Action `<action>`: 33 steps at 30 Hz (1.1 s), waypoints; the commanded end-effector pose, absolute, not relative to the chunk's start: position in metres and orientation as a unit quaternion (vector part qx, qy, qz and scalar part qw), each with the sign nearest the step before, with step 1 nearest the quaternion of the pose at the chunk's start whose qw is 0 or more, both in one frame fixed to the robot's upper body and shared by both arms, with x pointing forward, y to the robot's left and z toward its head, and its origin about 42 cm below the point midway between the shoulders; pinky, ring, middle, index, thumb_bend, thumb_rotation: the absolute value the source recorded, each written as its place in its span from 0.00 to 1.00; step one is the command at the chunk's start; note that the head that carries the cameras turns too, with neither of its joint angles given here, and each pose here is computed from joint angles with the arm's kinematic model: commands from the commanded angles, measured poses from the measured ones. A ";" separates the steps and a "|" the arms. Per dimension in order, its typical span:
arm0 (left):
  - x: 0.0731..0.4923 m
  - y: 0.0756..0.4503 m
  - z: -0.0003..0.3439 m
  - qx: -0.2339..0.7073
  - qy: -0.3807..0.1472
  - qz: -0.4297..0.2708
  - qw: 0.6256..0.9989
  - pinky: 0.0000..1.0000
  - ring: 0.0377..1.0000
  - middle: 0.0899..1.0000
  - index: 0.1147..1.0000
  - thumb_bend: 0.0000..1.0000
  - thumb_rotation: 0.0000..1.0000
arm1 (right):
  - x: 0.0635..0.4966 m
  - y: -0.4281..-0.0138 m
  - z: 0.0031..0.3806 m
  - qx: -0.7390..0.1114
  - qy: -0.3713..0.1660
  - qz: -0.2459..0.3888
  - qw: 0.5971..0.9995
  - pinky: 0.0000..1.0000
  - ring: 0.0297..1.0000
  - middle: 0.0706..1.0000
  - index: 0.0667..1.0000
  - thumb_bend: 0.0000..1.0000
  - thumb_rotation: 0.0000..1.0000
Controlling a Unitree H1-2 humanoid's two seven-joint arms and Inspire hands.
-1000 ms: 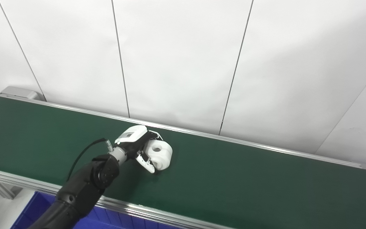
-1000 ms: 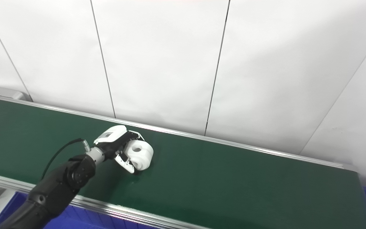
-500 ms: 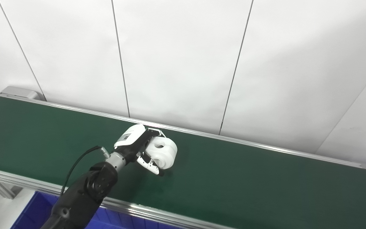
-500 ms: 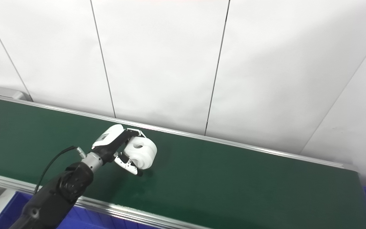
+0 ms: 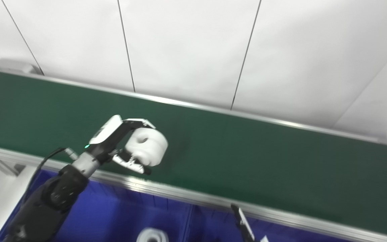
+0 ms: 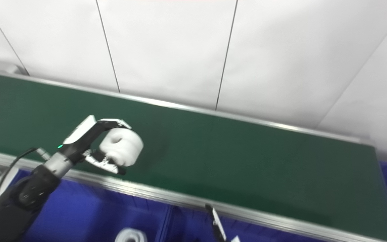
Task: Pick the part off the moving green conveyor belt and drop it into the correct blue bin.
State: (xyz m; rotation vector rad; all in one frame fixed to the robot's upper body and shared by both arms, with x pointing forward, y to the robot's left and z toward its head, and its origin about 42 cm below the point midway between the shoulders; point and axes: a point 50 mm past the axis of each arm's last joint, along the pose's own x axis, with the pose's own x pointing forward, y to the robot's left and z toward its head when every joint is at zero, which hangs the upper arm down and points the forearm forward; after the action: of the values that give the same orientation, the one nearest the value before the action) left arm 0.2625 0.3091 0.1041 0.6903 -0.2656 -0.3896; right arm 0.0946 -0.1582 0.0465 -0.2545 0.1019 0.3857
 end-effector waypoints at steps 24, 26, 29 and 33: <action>0.168 0.341 0.078 0.341 -0.086 -0.129 0.927 0.47 0.42 0.44 0.46 0.50 0.00 | 0.104 -0.173 0.069 -0.119 0.034 0.179 0.976 0.96 1.00 1.00 1.00 0.95 0.57; 0.165 0.344 0.077 0.344 -0.085 -0.124 0.927 0.46 0.42 0.45 0.46 0.50 0.00 | 0.103 -0.173 0.070 -0.114 0.032 0.177 0.977 0.96 1.00 1.00 1.00 0.94 0.56; 0.161 0.351 0.072 0.352 -0.078 -0.114 0.926 0.48 0.43 0.45 0.45 0.50 0.00 | 0.100 -0.174 0.073 -0.112 0.026 0.176 0.978 0.99 1.00 1.00 1.00 0.95 0.55; 0.154 0.359 0.059 0.371 -0.064 -0.099 0.921 0.49 0.43 0.45 0.44 0.50 0.00 | 0.096 -0.176 0.075 -0.110 0.015 0.177 0.978 1.00 1.00 1.00 1.00 0.97 0.56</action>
State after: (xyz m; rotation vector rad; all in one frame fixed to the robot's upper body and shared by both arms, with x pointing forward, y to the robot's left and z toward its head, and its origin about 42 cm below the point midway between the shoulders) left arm 0.1530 0.3489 0.0517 0.7370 -0.0832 -0.2206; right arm 0.0961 -0.1760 0.0610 -0.2373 0.1324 0.3608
